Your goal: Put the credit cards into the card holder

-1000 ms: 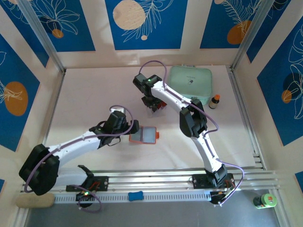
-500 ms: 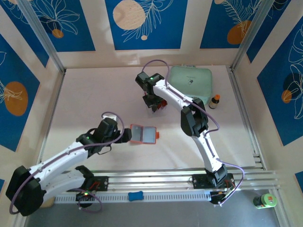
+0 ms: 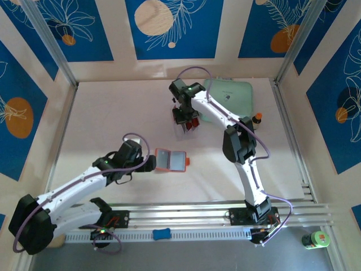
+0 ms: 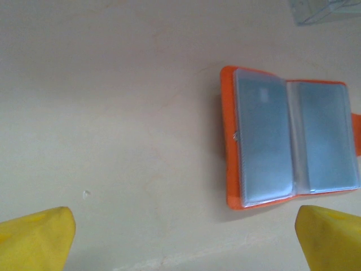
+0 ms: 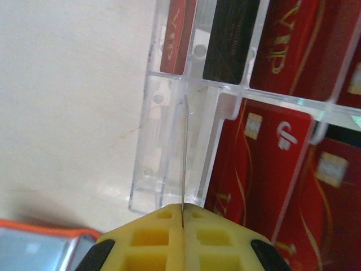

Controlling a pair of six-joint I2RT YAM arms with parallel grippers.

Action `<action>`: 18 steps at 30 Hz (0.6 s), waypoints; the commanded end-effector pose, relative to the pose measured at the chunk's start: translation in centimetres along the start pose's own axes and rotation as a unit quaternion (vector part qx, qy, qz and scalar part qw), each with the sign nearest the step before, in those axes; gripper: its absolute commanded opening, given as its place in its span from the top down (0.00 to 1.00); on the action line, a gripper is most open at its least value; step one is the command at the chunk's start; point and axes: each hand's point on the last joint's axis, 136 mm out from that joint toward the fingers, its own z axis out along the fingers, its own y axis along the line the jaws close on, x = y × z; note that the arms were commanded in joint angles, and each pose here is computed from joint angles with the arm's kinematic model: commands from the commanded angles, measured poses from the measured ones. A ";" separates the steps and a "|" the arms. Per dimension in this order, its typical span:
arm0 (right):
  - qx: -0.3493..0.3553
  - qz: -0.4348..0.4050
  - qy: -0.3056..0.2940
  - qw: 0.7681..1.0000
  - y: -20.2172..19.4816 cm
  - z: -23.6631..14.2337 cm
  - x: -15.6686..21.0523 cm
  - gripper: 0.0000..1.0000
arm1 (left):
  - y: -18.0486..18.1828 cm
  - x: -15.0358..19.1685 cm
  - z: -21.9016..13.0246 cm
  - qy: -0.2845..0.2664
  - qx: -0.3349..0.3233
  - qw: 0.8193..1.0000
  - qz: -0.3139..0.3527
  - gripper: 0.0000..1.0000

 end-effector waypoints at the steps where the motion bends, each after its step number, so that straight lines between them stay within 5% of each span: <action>1: -0.048 0.007 -0.048 0.998 1.5 -5.0 -0.6 1.00 | -0.9 -1.9 -0.6 -0.012 -0.001 1.000 0.026 0.00; 10: -0.156 0.045 -0.114 0.980 3.5 -9.5 2.0 1.00 | -2.4 -3.2 1.6 0.020 -0.014 0.998 0.065 0.00; 18: -0.316 0.121 -0.163 0.927 6.4 -7.7 7.0 1.00 | -2.4 -3.2 4.2 0.057 -0.057 0.990 0.116 0.00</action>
